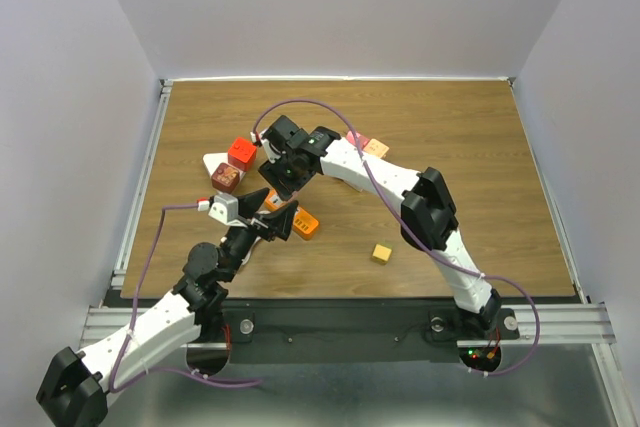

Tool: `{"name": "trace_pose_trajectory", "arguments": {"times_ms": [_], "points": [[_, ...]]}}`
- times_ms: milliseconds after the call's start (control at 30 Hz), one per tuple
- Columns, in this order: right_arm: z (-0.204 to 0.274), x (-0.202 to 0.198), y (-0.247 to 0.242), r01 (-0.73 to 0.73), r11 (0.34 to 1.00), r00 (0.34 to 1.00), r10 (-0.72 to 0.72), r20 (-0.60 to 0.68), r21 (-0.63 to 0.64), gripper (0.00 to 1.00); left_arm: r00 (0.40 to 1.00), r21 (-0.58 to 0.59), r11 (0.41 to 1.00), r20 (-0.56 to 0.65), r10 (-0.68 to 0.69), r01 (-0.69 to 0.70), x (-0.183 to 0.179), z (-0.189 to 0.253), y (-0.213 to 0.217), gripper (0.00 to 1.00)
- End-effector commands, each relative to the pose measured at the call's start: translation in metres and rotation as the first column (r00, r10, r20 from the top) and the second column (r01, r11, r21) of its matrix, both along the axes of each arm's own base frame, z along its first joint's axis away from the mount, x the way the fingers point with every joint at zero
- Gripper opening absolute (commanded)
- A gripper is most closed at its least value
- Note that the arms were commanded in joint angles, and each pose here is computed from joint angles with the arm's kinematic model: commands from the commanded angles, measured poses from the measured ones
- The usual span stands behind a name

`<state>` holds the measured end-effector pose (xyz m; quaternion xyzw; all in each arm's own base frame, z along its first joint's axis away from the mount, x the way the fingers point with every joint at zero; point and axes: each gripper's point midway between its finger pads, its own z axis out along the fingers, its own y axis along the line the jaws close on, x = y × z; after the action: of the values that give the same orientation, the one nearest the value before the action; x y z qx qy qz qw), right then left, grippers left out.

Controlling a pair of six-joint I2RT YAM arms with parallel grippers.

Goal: Insert the plug

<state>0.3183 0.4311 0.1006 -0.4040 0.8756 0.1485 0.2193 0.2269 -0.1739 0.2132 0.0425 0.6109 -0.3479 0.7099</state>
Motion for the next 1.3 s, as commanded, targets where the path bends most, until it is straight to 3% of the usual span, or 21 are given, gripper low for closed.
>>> {"name": "trace_pose_trajectory", "arguments": {"times_ms": [0,333,600,767,1267], "points": [[0.031,0.004,0.009,-0.010,0.997,0.999,0.006,0.052,0.079,0.62,1.000,-0.003,1.000,0.016,0.005,-0.005,-0.001,-0.003,0.002,0.99],[0.022,0.005,0.008,-0.013,0.997,0.999,0.011,0.031,0.073,0.59,1.000,-0.012,1.000,0.023,0.006,-0.005,-0.002,-0.002,0.003,0.99],[0.012,0.004,0.010,-0.033,0.997,0.999,0.033,0.003,0.073,0.38,0.998,-0.054,0.998,0.052,0.031,-0.028,-0.006,0.008,0.013,0.99],[0.013,0.006,0.013,-0.044,0.996,0.999,0.044,0.005,0.083,0.31,0.997,-0.073,0.996,0.051,0.053,-0.049,-0.007,0.005,0.019,0.99],[0.004,0.015,0.025,-0.095,0.993,0.995,0.094,0.020,0.073,0.29,0.998,-0.060,0.998,0.045,0.038,-0.035,-0.007,0.002,0.015,0.99]]}}
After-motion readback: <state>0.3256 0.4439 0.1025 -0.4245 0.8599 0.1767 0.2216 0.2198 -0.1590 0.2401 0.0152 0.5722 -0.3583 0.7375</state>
